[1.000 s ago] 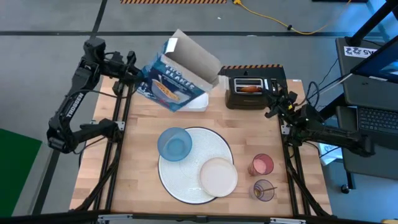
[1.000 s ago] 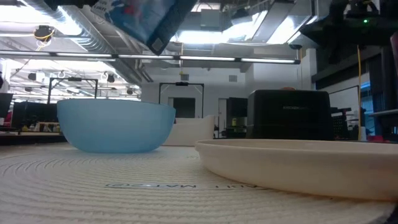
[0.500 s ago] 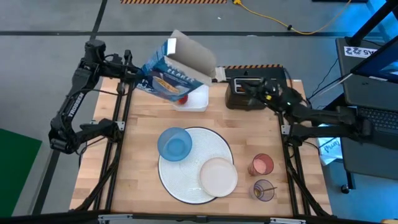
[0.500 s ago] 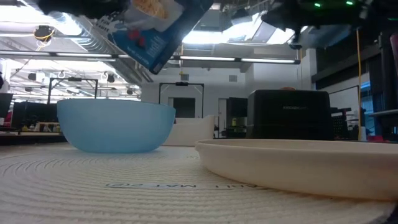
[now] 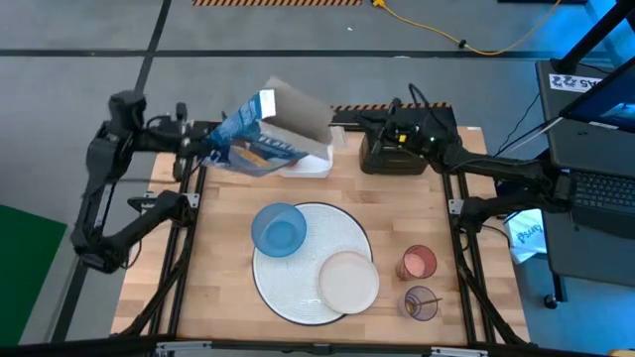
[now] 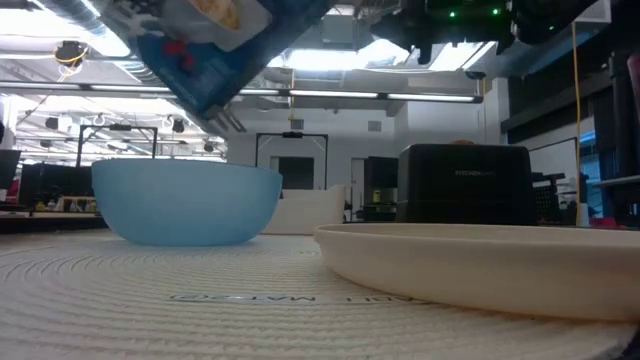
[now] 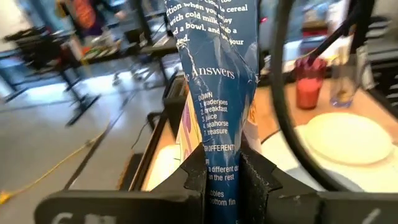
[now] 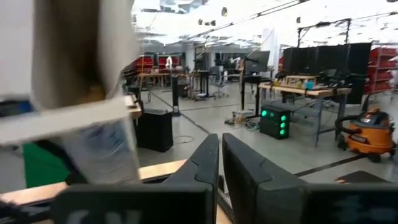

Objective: Arrange a breakfast setting
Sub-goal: Pour the cereal from the cereal box into the blue bowl

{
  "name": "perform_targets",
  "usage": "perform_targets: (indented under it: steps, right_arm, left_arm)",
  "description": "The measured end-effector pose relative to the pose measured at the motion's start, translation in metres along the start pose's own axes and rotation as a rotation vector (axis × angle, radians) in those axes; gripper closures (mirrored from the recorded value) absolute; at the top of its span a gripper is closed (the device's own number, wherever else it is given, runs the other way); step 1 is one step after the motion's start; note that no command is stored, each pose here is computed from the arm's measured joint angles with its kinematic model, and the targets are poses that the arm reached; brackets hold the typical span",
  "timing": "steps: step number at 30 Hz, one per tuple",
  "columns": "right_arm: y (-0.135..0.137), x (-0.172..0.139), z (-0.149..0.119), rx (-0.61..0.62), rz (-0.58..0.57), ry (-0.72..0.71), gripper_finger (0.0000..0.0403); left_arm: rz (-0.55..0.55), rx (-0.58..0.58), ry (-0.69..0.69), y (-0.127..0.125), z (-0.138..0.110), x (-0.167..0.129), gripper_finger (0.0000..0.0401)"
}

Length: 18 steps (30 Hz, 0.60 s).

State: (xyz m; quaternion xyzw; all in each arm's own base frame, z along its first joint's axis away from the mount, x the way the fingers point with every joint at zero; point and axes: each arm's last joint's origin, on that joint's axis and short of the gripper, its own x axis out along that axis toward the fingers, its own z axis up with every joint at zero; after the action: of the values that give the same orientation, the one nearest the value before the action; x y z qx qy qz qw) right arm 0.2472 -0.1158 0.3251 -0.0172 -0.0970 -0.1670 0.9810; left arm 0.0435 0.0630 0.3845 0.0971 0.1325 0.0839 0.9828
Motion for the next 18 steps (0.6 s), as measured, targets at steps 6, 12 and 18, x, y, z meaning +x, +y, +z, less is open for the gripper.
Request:
perform_targets:
  steps: [6,12,18]
  right_arm:
    - [-0.016,-0.003,0.001,0.012,0.025,0.003,0.0377]
    - [-0.016,-0.004,-0.006,0.049,0.061,0.079,0.0377]
    - [-0.002,-0.002,-0.016,0.111,0.265,0.163,0.0377]
  left_arm:
    - [0.105,-0.044,0.16,-0.039,-0.008,-0.017,0.0356]
    - [0.164,-0.007,0.375,-0.054,-0.007,-0.031,0.0356]
    - [0.128,-0.028,0.539,-0.06,0.003,-0.042,0.0356]
